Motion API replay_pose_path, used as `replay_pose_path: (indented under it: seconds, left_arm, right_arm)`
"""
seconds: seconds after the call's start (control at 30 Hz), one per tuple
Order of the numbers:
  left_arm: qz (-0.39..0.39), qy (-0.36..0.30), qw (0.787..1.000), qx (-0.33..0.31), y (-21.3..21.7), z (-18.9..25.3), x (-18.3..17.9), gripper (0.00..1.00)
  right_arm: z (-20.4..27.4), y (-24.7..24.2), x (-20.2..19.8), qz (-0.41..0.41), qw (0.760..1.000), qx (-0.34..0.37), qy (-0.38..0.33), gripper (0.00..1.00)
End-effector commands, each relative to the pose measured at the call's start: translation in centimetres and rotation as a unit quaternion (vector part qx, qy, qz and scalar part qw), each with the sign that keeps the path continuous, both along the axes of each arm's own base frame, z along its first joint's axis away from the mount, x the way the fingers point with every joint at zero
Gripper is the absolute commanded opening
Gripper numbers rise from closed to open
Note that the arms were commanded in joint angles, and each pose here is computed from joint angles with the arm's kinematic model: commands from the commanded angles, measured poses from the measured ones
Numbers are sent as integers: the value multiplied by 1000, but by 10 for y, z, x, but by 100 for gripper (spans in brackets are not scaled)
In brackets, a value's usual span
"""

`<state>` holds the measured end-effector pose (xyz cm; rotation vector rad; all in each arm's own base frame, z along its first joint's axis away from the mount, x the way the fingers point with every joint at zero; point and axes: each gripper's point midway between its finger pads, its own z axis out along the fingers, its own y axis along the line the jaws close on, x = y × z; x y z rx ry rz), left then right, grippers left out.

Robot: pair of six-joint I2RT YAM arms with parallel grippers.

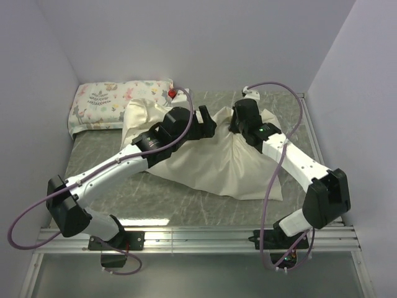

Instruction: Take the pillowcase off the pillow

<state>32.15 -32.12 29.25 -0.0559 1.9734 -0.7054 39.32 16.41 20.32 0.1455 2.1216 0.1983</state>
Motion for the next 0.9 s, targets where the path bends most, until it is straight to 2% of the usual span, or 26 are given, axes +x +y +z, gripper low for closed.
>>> replay_pose_path:
  seconds: [0.0, 0.17, 0.27, 0.3, 0.37, 0.4, 0.43, 0.57, 0.6, 0.67, 0.7, 0.83, 0.87]
  left_arm:
    - [-19, -36, 999, -24, 0, 47, -6, 88]
    - [73, -73, 994, -23, 67, 87, 1, 93]
    - [192, -66, 979, -11, 133, 77, 7, 93]
    - [239, -54, 969, 6, 157, 55, 9, 95]
    - [299, -48, 953, -28, 205, 50, 11, 97]
    - [312, -33, 949, -22, 218, 23, 12, 97]
    - [326, -45, 943, -55, 239, 28, 16, 97]
    - [353, 3, 934, -55, 274, -30, 33, 98]
    - [356, 32, 933, -45, 277, -58, 38, 98]
    - [339, 36, 938, -64, 279, -71, 51, 97]
    - [328, 54, 941, -61, 276, -93, 53, 94]
    - [244, 83, 962, -86, 237, -117, 55, 80]
    - [228, 78, 966, -94, 228, -116, 53, 67]
  right_arm:
    - [-20, 22, 15, 25, 999, 22, 18, 8]
    - [-55, 14, 27, 14, 999, 24, 39, 15]
    - [-62, 12, 30, 14, 999, 25, 45, 23]
    - [-59, 12, 32, 14, 999, 25, 43, 25]
    - [-58, 13, 33, 18, 999, 26, 44, 29]
    - [-54, 13, 34, 19, 999, 26, 42, 29]
    - [-54, 14, 34, 20, 999, 25, 44, 32]
    - [-44, 17, 34, 27, 998, 31, 42, 40]
    - [-40, 20, 33, 33, 998, 34, 41, 42]
    - [-30, 19, 31, 35, 998, 37, 33, 48]
    - [-27, 17, 30, 34, 998, 33, 33, 53]
    - [3, 12, 26, 32, 999, 34, 8, 66]
    - [8, 12, 26, 31, 999, 35, 6, 68]
